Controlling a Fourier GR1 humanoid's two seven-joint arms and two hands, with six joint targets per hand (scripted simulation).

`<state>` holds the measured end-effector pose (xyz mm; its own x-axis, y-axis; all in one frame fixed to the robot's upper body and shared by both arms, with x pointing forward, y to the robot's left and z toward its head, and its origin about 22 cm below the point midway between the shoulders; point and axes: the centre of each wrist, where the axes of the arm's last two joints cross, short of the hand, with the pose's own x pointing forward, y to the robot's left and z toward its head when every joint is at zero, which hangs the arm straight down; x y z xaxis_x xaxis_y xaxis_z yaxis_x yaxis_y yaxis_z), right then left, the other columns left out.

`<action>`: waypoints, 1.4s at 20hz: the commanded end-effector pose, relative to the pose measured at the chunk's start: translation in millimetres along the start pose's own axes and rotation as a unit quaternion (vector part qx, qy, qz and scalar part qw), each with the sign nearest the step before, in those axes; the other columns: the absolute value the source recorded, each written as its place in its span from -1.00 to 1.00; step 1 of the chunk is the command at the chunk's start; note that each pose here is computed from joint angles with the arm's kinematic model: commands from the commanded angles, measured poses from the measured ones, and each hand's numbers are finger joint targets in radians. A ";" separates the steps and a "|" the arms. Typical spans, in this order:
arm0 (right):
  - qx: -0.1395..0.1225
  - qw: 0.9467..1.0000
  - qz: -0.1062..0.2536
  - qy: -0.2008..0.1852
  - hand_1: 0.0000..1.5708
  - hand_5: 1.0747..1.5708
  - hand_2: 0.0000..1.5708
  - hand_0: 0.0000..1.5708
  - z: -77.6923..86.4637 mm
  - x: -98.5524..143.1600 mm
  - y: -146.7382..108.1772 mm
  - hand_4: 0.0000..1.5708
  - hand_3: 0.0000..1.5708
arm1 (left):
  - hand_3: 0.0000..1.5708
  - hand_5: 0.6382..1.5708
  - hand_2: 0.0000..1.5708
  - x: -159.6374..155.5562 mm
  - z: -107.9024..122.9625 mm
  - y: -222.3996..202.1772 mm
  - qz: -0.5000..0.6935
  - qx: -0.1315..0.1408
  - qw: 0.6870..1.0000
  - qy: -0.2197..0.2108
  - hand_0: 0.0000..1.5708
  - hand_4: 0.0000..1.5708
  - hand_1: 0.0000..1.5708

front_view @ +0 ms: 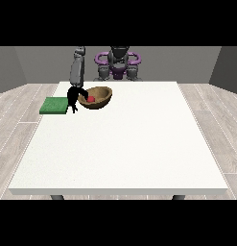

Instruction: Pick the cup and pour the ball into the bowl, then pick the bowl and place it on the pad

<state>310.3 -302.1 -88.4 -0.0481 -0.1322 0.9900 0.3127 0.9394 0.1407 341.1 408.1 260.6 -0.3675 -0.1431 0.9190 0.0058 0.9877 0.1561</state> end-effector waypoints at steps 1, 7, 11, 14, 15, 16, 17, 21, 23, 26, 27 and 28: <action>-0.051 0.989 0.077 0.113 1.00 0.59 1.00 1.00 27.2 -26.1 -35.5 0.16 0.97 | -1.00 0.93 -1.00 16.9 -3.2 4.9 0.014 -0.005 0.999 -0.032 -1.00 0.30 -1.00; -0.092 0.979 0.149 0.109 1.00 0.83 1.00 1.00 27.2 -12.1 -63.7 0.21 0.81 | -1.00 0.88 -1.00 9.4 1.7 10.7 0.017 -0.011 1.000 -0.013 -1.00 0.44 -1.00; -0.087 0.974 0.187 0.088 1.00 0.90 1.00 1.00 -5.8 31.1 -65.1 0.30 0.61 | -1.00 0.90 -1.00 -4.8 5.0 19.5 0.010 0.018 1.000 0.007 -1.00 0.50 -1.00; -0.097 0.969 0.204 0.101 1.00 0.91 1.00 1.00 -19.8 60.7 -79.5 0.31 0.41 | -1.00 0.91 -1.00 -27.8 18.7 31.3 0.021 0.022 0.999 0.039 -1.00 0.52 -1.00; -0.096 0.965 0.206 0.129 1.00 0.93 1.00 1.00 -14.9 54.4 -78.9 0.30 0.36 | -1.00 0.91 -1.00 -35.6 22.5 28.9 0.019 0.022 0.998 0.047 -1.00 0.52 -1.00; -0.088 0.970 0.200 0.107 1.00 0.94 1.00 1.00 -38.9 84.2 -63.7 0.31 0.33 | -1.00 0.92 -1.00 -32.1 20.2 34.6 0.014 0.038 0.998 0.041 -1.00 0.52 -1.00; -0.076 0.966 0.211 0.126 1.00 0.95 1.00 1.00 -37.7 88.4 -70.6 0.33 0.31 | -1.00 0.93 -1.00 -37.7 29.3 46.8 0.018 0.052 0.997 0.053 -1.00 0.53 -1.00; -0.061 0.960 0.241 0.129 1.00 0.95 1.00 1.00 -51.9 120.6 -77.4 0.33 0.05 | -1.00 0.93 -1.00 -46.0 43.3 63.8 0.002 0.064 0.996 0.057 -1.00 0.53 -1.00; -0.059 0.953 0.267 0.133 1.00 0.98 1.00 1.00 -61.7 157.2 -99.2 0.34 -0.09 | -1.00 0.94 -1.00 -56.7 46.2 58.5 0.006 0.065 0.996 0.066 -1.00 0.53 -1.00; -0.066 0.963 0.225 0.133 1.00 0.98 1.00 1.00 -69.3 184.5 -108.7 0.38 -0.14 | -1.00 0.95 -1.00 -65.6 62.4 72.6 0.007 0.071 0.995 0.073 -1.00 0.53 -1.00; -0.071 0.961 0.233 0.131 1.00 0.98 1.00 1.00 -62.1 169.2 -120.5 0.36 -0.15 | -1.00 0.94 -1.00 -58.3 53.8 63.9 0.003 0.069 0.995 0.069 -1.00 0.54 -1.00; -0.074 0.966 0.223 0.109 1.00 0.97 1.00 1.00 -71.3 196.9 -125.2 0.39 -0.26 | -1.00 0.94 -1.00 -37.0 48.0 77.8 -0.002 0.076 0.996 0.048 -1.00 0.53 -1.00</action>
<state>331.1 -439.2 55.9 0.3479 0.2044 0.9150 0.3607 0.8717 -0.3319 315.1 483.7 205.0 -0.2488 -0.1338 0.9593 -0.1182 0.9872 0.1071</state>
